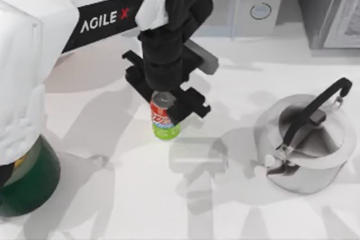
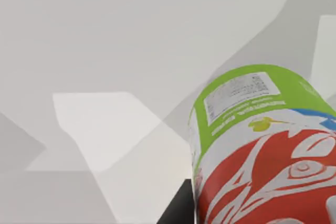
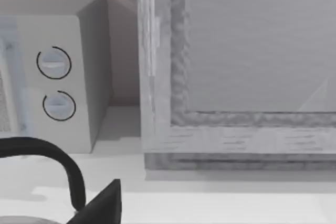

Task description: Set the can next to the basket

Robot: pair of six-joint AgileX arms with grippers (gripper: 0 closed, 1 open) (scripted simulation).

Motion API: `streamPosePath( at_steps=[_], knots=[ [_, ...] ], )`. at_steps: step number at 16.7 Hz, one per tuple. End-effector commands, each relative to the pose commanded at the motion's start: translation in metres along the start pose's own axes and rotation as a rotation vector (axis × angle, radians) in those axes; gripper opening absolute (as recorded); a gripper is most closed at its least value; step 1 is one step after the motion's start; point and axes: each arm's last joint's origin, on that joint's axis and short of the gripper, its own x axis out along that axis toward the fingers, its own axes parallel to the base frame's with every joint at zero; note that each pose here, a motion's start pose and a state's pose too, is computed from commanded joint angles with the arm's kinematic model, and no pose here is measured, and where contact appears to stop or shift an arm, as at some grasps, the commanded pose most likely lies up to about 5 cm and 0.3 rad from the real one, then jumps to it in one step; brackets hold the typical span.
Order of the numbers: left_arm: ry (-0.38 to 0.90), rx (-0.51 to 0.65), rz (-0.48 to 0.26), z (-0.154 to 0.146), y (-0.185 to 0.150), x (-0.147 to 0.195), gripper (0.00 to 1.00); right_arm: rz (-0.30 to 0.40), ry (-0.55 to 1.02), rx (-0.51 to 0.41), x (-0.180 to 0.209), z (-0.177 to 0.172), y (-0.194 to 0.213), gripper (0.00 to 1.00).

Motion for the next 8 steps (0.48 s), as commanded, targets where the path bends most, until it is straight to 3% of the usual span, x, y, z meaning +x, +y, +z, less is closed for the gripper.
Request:
streamPosePath(
  at_steps=[3, 8],
  knots=[
    [0.0, 0.0, 0.0, 0.0, 0.0, 0.0, 0.02, 0.0, 0.0, 0.0, 0.0, 0.0, 0.0, 1.0],
    [0.0, 0.0, 0.0, 0.0, 0.0, 0.0, 0.0, 0.0, 0.0, 0.0, 0.0, 0.0, 0.0, 1.0]
  ],
)
